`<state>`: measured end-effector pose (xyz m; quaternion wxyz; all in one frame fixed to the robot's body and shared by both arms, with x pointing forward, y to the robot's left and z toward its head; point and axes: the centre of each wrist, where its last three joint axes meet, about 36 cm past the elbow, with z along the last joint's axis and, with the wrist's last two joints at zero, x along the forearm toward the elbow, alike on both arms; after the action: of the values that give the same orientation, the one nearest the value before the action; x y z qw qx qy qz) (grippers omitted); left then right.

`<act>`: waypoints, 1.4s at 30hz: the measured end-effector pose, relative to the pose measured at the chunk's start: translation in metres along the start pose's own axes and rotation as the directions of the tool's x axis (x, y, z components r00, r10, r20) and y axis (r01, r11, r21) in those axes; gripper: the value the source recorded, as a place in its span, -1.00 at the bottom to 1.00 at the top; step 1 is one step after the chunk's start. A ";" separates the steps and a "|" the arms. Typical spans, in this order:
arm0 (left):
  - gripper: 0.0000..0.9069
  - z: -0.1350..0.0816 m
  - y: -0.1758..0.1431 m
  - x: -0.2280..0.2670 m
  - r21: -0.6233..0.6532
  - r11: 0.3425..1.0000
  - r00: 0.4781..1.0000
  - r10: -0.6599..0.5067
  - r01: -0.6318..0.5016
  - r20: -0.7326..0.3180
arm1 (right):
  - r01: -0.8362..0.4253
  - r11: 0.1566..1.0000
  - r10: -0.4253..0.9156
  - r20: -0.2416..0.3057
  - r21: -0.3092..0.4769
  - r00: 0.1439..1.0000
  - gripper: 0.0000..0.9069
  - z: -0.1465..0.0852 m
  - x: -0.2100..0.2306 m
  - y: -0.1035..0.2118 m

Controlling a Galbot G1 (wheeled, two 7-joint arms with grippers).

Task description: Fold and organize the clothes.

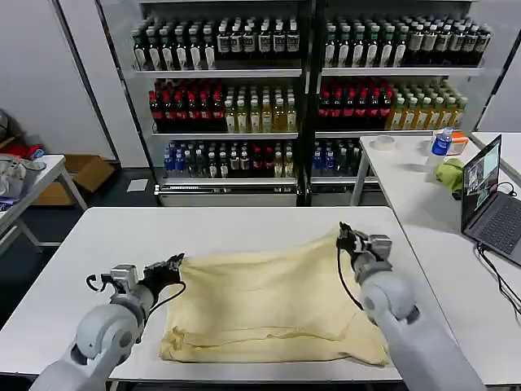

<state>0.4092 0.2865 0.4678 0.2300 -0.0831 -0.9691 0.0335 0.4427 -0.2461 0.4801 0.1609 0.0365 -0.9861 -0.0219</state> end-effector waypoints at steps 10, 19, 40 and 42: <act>-1.00 0.011 -0.009 0.035 -0.020 1.000 1.000 0.021 -0.022 -0.010 | 0.005 1.000 -0.005 -0.022 0.000 1.000 -1.00 0.013 0.062 -0.006; -0.98 0.035 -0.014 0.050 -0.047 0.998 0.998 0.026 -0.029 -0.063 | -0.012 1.000 0.013 -0.091 0.002 0.996 -1.00 0.034 0.092 -0.005; 1.00 0.071 -0.010 0.039 -0.072 0.997 0.991 -0.036 0.026 -0.132 | -0.050 0.999 0.051 -0.206 0.012 0.977 1.00 0.076 0.084 0.008; 1.00 0.073 -0.010 0.040 -0.070 0.997 0.991 -0.043 0.035 -0.128 | -0.046 0.999 0.047 -0.206 0.010 0.977 1.00 0.078 0.085 0.008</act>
<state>0.3398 0.2819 0.4212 0.2903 -0.0738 -0.9541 -0.0090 0.3373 -0.2421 0.4336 0.2627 0.0158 -0.9647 -0.0115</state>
